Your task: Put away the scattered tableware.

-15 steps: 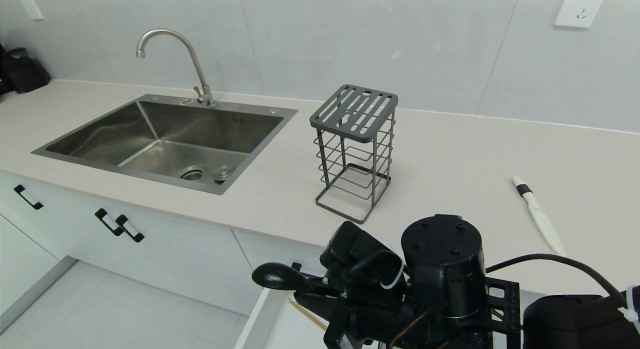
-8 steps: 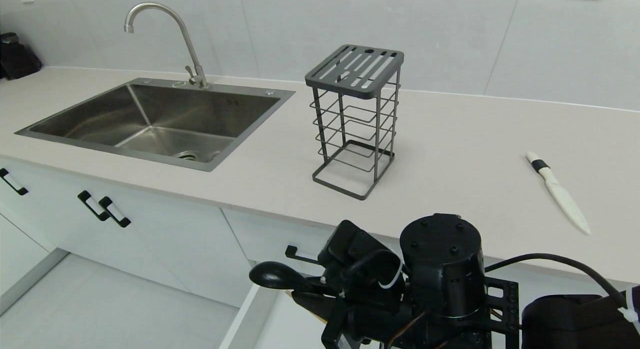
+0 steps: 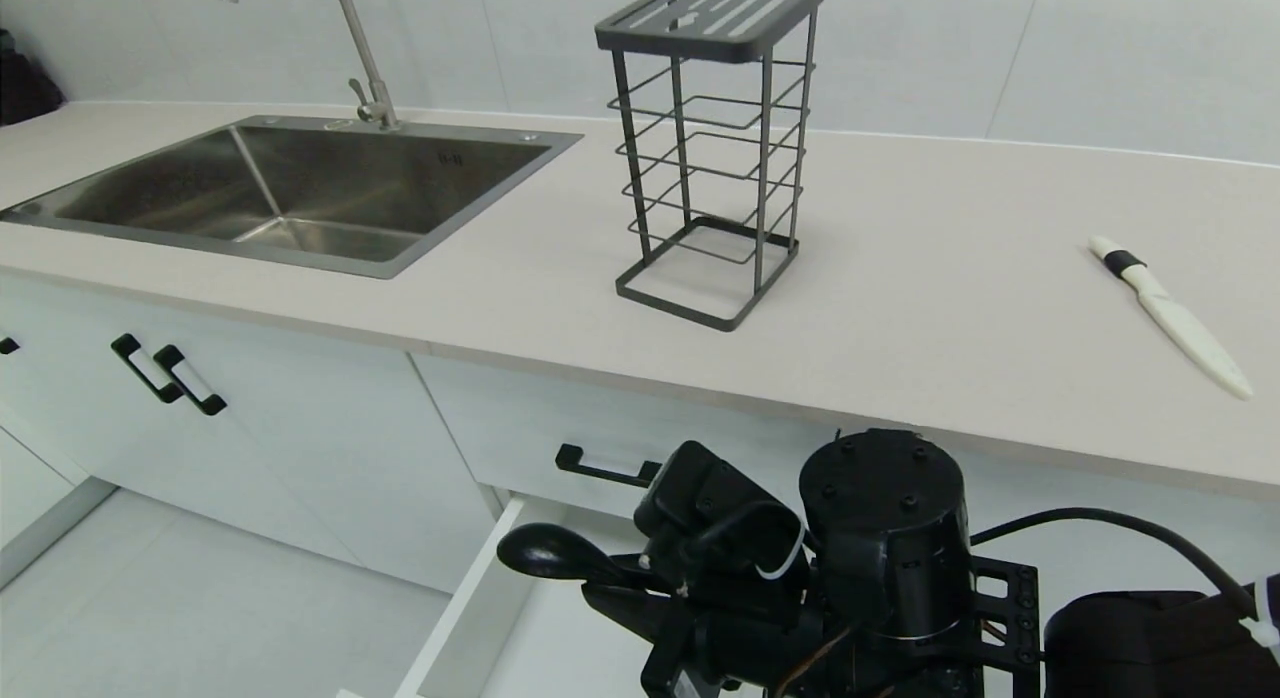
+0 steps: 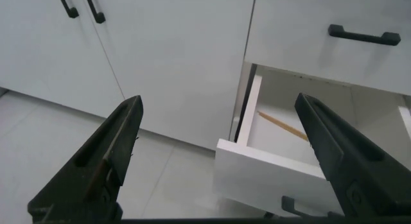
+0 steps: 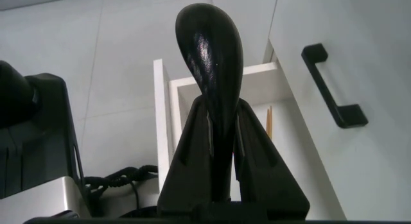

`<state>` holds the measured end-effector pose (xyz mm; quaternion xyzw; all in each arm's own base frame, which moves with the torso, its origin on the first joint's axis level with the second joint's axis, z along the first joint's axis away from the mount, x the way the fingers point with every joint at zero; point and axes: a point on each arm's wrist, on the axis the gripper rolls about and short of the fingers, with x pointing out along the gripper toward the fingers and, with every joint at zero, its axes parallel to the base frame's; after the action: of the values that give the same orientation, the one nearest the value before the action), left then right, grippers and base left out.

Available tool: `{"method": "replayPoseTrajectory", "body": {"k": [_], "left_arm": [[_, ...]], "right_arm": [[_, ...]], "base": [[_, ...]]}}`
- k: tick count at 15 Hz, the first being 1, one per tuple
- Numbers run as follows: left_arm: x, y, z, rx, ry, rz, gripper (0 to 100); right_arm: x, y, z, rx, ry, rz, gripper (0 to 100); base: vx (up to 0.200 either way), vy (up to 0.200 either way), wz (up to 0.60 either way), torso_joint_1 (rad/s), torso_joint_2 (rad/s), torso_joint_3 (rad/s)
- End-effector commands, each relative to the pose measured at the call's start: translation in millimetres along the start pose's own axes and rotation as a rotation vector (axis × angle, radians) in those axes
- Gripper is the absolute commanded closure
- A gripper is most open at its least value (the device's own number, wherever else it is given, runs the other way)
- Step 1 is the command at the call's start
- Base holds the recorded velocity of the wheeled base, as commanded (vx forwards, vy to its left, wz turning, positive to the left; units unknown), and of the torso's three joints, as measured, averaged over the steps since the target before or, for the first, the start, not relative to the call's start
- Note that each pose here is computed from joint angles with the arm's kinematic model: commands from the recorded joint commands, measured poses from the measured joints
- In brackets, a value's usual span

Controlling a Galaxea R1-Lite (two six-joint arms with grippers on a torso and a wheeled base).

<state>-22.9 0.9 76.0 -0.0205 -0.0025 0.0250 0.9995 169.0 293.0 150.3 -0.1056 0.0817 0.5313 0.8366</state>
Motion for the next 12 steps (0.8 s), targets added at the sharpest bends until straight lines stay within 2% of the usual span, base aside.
{"method": "replayPoseTrajectory", "body": {"k": [1,8,11,12], "left_arm": [[0.0,0.0,0.0,-0.001,-0.001,0.001,0],[0.0,0.0,0.0,-0.001,-0.001,0.001,0],[0.0,0.0,0.0,-0.001,-0.001,0.001,0],[0.0,0.0,0.0,-0.001,-0.001,0.001,0]], "right_arm": [[-0.2,0.0,1.9,-0.001,-0.007,0.0,100],[4.1,5.0,11.3,-0.004,-0.039,0.015,100],[7.1,13.3,20.2,-0.005,-0.053,0.051,100],[9.0,16.2,24.7,-0.005,-0.021,0.069,100]], "base": [[0.0,0.0,0.0,-0.246,0.47,0.212],[0.0,0.0,0.0,-0.253,0.36,0.138],[0.0,0.0,0.0,-0.131,0.27,0.11],[0.0,0.0,0.0,-0.032,0.28,0.046]]}}
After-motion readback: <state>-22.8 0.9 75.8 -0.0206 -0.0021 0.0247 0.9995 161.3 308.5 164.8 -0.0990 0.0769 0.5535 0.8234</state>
